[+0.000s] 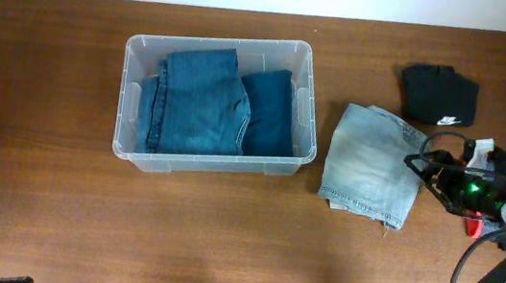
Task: Pack container
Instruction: 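Grasp the right edge of the light-wash denim with the right gripper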
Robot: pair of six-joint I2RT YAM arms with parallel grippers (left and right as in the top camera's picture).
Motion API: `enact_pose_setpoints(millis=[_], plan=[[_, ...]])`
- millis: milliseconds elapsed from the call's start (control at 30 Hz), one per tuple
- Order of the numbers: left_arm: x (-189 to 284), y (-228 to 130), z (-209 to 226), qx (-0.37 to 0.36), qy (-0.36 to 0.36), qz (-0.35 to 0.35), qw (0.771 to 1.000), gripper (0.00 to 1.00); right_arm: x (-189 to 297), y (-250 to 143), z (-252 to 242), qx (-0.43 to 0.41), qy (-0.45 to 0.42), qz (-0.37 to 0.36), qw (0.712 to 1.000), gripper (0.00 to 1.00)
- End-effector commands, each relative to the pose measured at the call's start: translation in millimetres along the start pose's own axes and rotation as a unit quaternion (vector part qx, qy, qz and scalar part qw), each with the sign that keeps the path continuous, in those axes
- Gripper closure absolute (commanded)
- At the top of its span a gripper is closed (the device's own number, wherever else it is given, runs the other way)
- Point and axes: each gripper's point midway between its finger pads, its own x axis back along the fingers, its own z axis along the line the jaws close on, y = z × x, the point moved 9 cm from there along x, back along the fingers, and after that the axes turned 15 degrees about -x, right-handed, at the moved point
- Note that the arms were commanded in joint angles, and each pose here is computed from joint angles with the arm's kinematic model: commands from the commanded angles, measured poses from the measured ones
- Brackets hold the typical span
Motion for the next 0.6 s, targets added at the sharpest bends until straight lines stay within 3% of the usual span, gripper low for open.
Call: enact_pose_setpoints(millis=[0, 333, 567], plan=[[-0.5, -0.9, 1.2, -0.002, 0.006, 0.002, 1.0, 0.01, 2.0, 6.0, -9.2, 0.012, -0.063, -0.018, 0.998, 0.02], [-0.5, -0.9, 1.2, -0.002, 0.006, 0.002, 1.0, 0.01, 0.3, 9.6, -10.1, 0.06, -0.065, -0.022, 0.996, 0.02], [-0.5, -0.9, 1.2, -0.002, 0.006, 0.002, 1.0, 0.0, -16.0, 5.8, -14.2, 0.061, -0.024, 0.012, 0.998, 0.02]])
